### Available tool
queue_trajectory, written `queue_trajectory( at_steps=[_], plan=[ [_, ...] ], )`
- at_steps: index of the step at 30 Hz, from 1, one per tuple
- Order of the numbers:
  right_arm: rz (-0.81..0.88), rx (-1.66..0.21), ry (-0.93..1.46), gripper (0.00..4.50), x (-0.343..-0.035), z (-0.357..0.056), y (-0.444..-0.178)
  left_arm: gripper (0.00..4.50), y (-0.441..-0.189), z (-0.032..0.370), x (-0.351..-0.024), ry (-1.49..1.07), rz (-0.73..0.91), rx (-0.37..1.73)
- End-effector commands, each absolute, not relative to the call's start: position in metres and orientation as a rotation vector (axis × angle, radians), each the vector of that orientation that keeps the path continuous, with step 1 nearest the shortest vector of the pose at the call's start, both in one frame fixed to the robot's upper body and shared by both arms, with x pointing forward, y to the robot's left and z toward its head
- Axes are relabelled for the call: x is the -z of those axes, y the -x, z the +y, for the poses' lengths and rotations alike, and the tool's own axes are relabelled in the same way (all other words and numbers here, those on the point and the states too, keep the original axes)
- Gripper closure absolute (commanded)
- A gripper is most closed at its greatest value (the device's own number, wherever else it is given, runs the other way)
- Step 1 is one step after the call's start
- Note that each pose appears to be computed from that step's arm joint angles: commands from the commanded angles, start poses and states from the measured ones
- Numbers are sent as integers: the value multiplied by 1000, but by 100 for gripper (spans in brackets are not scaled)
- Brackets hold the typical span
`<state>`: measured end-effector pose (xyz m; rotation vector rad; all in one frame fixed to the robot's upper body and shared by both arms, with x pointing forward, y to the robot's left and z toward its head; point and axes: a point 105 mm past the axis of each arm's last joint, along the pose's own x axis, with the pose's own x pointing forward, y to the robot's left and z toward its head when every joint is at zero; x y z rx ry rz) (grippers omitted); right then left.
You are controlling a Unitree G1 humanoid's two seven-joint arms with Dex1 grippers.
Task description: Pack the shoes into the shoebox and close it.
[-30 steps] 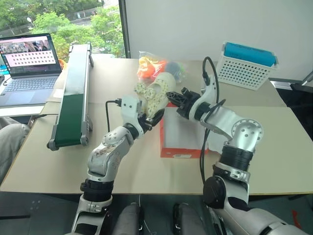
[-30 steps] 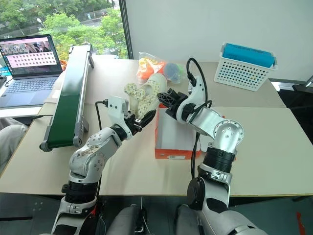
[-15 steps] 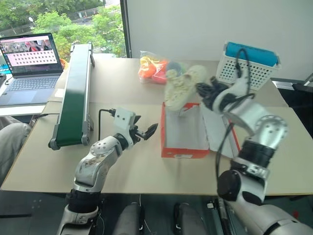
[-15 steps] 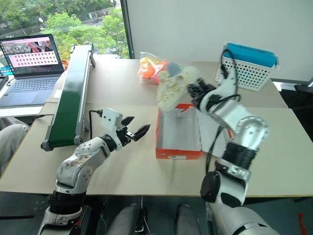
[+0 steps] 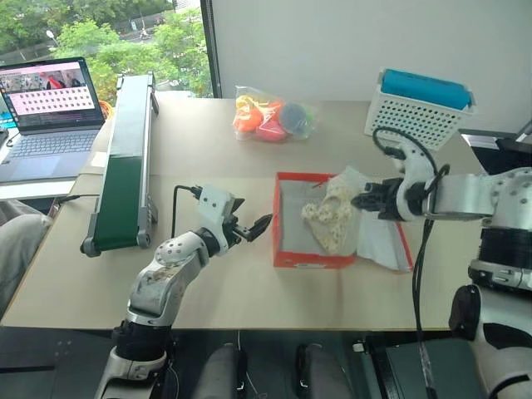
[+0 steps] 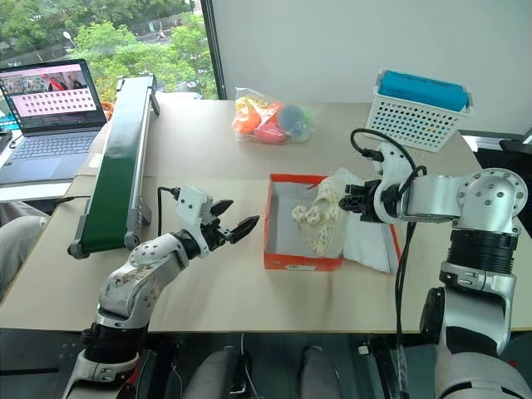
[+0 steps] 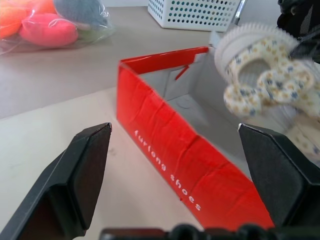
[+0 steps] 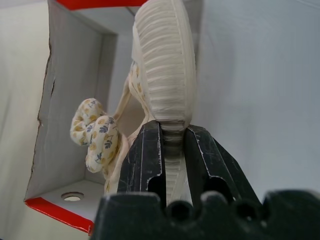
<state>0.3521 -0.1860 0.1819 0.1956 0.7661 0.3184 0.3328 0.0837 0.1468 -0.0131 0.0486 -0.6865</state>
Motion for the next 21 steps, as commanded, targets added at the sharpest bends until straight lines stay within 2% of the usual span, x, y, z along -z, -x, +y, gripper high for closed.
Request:
queue_trajectory(
  at_steps=[1,9,10,17,18,21],
  plan=[
    [835,-272,-114,415,-160,-193,-355,16,-328,82,-160,9,-11,693],
    [858,-253,-140,415,-133,-193,-371,16,-328,91,-165,3,-20,653],
    [854,-248,-139,328,-132,-195,-373,0,-328,91,-165,3,-19,651],
    [771,-283,-103,91,-150,-186,-383,0,-329,92,-164,2,-17,645],
    [735,-295,-84,71,-161,-182,-385,0,-329,91,-165,2,-17,648],
    [603,-291,29,71,-192,-178,-393,0,-330,91,-166,2,-20,652]
  ],
)
